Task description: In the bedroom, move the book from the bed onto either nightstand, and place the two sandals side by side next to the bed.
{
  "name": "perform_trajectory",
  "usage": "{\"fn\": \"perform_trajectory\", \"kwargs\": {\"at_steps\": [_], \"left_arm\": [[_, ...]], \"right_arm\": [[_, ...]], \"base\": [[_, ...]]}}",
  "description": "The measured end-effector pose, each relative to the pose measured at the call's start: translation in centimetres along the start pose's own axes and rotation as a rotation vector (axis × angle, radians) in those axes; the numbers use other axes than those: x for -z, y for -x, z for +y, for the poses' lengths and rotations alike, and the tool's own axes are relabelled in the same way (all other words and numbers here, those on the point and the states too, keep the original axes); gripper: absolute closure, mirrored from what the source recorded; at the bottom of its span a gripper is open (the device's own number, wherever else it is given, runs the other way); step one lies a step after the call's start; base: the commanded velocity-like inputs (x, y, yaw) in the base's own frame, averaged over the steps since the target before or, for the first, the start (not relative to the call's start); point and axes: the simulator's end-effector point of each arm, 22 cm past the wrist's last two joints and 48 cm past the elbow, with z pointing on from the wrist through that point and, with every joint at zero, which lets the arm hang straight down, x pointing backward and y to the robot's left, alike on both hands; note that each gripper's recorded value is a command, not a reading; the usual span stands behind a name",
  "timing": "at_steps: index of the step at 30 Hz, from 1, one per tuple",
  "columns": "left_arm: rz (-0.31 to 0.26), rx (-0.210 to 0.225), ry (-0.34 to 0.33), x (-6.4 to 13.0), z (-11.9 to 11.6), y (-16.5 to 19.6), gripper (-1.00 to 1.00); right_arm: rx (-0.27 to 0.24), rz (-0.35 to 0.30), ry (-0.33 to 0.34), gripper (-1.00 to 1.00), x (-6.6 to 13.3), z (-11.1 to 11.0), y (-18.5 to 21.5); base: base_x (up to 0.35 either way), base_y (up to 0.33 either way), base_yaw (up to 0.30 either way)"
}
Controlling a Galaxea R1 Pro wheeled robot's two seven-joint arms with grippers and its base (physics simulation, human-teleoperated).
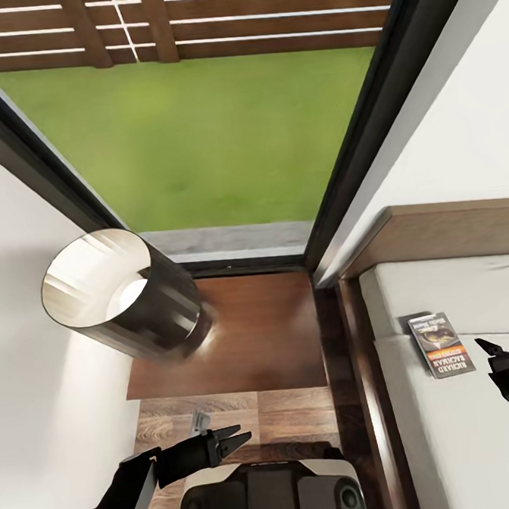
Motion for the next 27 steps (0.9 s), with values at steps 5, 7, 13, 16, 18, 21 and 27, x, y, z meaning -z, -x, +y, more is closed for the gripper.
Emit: {"fn": "perform_trajectory", "kwargs": {"at_steps": [5,7,13,16,18,21,27], "left_arm": [[0.0,0.0,0.0,0.01,-0.01,-0.03,-1.0],[0.0,0.001,0.0,0.01,0.0,-0.02,-1.0],[0.0,0.001,-0.001,0.0,0.0,-0.02,-1.0],[0.0,0.001,-0.001,0.01,0.0,-0.02,-1.0],[-0.001,0.001,-0.001,0.02,-0.01,-0.02,-1.0],[-0.001,0.0,-0.001,0.01,-0.02,-0.02,-1.0],[-0.001,0.001,-0.001,0.01,0.0,-0.01,-1.0]], "right_arm": [[0.0,0.0,0.0,-1.0,0.02,-0.02,0.0],[0.0,0.0,0.0,-1.0,0.0,-0.01,0.0],[0.0,0.0,0.0,-1.0,-0.02,-0.02,-0.01],[0.0,0.0,0.0,-1.0,-0.01,-0.01,0.0],[0.0,0.0,0.0,-1.0,0.01,-0.01,0.0],[0.0,0.0,0.0,-1.0,0.02,-0.01,0.0],[0.0,0.0,0.0,-1.0,-0.01,-0.01,-0.01]], "base": [[0.202,0.0,0.0],[0.138,0.0,0.0],[0.042,0.0,0.0],[0.082,0.0,0.0],[0.192,0.0,0.0],[0.258,0.0,0.0],[0.139,0.0,0.0]]}}
